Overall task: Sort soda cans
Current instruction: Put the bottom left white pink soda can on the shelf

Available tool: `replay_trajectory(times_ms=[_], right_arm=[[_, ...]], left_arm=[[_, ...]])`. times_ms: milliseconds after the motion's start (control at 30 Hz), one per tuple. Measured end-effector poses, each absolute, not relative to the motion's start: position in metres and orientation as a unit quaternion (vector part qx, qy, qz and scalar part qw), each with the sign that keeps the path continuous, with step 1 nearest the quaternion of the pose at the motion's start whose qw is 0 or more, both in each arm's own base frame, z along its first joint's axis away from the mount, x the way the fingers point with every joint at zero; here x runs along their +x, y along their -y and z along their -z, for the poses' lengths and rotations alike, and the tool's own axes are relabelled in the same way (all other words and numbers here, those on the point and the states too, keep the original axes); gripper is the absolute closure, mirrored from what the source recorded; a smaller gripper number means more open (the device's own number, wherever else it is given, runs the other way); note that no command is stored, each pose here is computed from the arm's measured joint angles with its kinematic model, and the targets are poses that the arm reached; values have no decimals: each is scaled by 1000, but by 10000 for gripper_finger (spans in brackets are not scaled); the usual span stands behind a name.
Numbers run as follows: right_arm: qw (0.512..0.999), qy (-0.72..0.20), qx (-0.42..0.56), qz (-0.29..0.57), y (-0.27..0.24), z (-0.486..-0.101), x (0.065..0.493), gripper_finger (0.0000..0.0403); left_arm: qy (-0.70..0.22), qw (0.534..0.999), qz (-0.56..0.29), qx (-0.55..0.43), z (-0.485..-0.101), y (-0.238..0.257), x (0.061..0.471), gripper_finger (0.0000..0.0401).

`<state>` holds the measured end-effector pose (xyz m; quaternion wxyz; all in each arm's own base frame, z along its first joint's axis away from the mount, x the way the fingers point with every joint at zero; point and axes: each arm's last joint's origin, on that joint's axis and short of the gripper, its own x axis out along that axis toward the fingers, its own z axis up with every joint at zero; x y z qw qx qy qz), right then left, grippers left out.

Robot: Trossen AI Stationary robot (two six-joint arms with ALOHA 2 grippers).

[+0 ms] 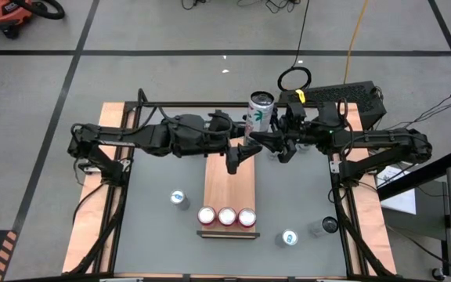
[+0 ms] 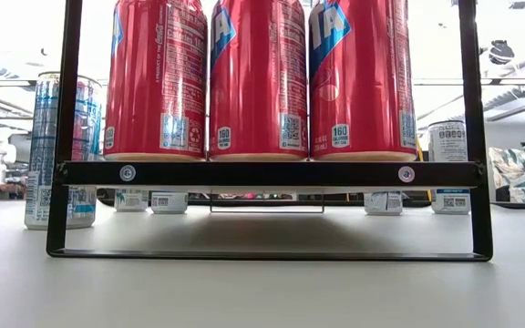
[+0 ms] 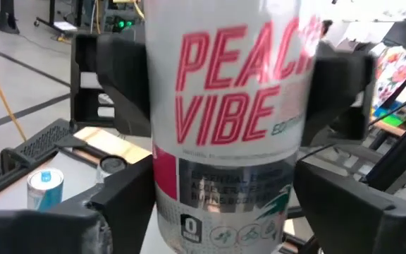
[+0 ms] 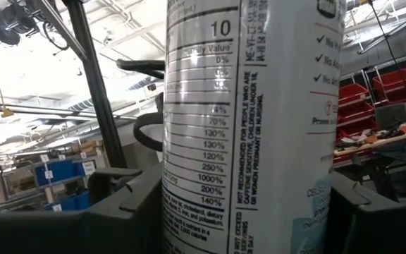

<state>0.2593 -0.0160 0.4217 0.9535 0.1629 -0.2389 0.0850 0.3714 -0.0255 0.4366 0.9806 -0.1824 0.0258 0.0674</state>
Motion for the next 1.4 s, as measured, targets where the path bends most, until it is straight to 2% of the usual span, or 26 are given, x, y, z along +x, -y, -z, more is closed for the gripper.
replay_trajectory(times_ms=[600, 1400], right_arm=[[954, 237, 164, -84, 16, -421, 259, 179], [949, 232, 196, -90, 16, -422, 259, 178]], left_arm=[[-36, 980, -78, -180, -428, 20, 380, 149], [-32, 978, -79, -191, -430, 19, 378, 156]])
